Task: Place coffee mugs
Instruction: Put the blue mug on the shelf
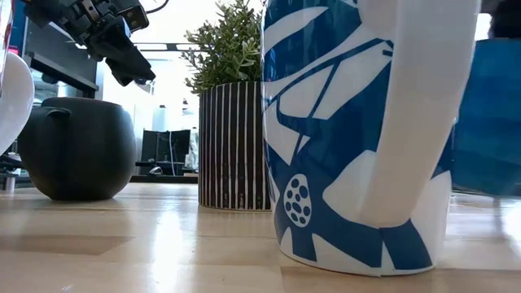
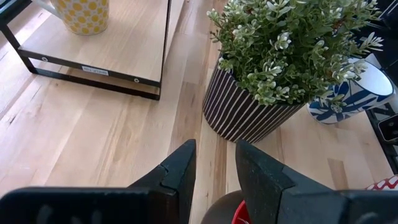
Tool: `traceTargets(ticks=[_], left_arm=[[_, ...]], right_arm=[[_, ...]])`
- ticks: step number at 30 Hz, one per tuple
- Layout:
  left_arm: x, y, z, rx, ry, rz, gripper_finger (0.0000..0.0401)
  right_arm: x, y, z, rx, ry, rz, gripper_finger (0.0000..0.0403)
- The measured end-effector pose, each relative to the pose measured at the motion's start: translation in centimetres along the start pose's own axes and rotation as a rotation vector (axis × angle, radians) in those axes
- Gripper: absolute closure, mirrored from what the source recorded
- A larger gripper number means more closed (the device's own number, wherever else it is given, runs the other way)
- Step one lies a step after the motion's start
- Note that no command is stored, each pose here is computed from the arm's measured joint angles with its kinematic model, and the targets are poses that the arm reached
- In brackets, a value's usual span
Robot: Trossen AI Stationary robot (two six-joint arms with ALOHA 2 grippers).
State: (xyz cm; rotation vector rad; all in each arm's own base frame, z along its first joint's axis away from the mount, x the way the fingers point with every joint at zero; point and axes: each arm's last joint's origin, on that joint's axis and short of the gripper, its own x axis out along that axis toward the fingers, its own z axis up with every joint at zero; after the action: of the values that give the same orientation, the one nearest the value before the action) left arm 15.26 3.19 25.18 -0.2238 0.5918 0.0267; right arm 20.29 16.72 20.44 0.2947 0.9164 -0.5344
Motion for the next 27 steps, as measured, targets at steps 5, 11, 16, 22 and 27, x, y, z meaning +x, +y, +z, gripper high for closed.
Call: traceTargets(ticks=[5, 11, 16, 22, 27], left_arm=[[0.0, 0.0, 0.0, 0.0, 0.0, 0.0, 0.0298], [0.0, 0.0, 0.0, 0.0, 0.001, 0.0, 0.0298], [0.0, 0.0, 0.0, 0.025, 0.001, 0.0, 0.0298], [0.0, 0.0, 0.0, 0.026, 0.0, 0.0, 0.0298], [0.0, 0.0, 0.0, 0.025, 0.0, 0.0, 0.0298]], right_arm=[[-1.9, -3.9, 2.9, -0.016, -0.071, -0.1, 0.0402], [-4.1, -9.9, 5.2, 0.046, 0.006, -0.257, 0.0402], [-5.1, -13.5, 6.2, 0.137, 0.057, -0.327, 0.0403], [-5.0, -15.5, 7.3, 0.205, 0.076, -0.361, 0.0403], [-4.1, -16.5, 8.2, 0.199, 0.108, -0.424, 0.0403]])
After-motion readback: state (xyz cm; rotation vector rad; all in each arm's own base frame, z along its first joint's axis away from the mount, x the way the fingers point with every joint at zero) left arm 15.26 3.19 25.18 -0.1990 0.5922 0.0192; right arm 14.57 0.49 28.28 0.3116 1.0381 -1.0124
